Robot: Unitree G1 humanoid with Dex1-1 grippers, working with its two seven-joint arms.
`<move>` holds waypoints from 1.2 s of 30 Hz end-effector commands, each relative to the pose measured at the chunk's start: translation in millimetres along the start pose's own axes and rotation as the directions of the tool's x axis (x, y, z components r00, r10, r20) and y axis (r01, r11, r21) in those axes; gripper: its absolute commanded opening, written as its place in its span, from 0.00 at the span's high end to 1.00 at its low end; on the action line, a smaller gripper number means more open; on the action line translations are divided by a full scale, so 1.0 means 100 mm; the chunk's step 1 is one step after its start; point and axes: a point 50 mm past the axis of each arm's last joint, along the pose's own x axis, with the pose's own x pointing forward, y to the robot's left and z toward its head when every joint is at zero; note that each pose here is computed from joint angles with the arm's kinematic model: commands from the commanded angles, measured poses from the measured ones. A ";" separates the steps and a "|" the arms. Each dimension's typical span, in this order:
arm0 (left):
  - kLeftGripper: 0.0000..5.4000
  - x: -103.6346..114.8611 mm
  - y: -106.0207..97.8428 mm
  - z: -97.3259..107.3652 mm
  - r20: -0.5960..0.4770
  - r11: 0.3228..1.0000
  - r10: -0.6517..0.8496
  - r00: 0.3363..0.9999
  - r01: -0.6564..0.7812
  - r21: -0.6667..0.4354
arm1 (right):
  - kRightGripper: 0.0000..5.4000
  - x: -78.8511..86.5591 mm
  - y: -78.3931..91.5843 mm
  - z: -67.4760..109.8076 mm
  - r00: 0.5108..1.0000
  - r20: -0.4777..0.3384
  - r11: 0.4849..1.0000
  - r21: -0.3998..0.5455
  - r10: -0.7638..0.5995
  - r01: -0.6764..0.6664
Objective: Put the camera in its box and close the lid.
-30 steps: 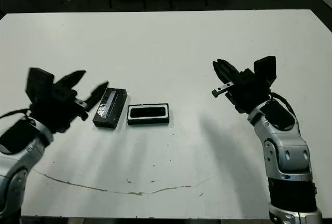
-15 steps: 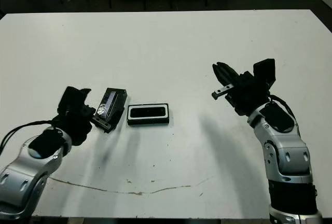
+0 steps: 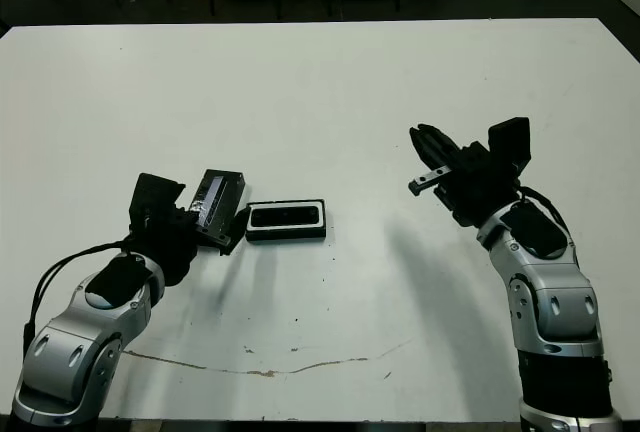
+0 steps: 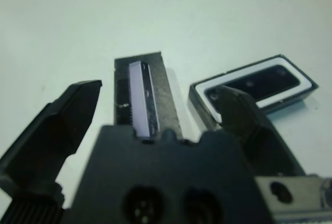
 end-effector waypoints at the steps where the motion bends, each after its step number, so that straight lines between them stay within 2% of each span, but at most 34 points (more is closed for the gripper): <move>1: 0.00 -0.01 0.03 -0.09 -0.030 1.000 0.026 0.999 -0.026 -0.014 | 1.00 -0.03 -0.02 -0.05 1.000 -0.029 1.000 0.018 -0.010 0.010; 5: 0.00 -0.02 0.04 -0.09 -0.028 0.999 0.054 0.998 -0.053 0.011 | 1.00 -0.03 -0.02 -0.04 0.999 -0.034 1.000 0.021 -0.011 0.011; 22: 0.00 -0.04 0.11 -0.14 -0.052 0.997 0.077 0.996 -0.077 -0.004 | 1.00 -0.04 -0.02 -0.03 0.999 -0.034 1.000 0.020 -0.008 0.009; 36: 0.00 0.02 0.11 -0.22 -0.101 0.996 0.056 0.993 -0.063 -0.066 | 1.00 -0.05 -0.03 -0.01 0.999 -0.034 1.000 0.015 -0.011 0.011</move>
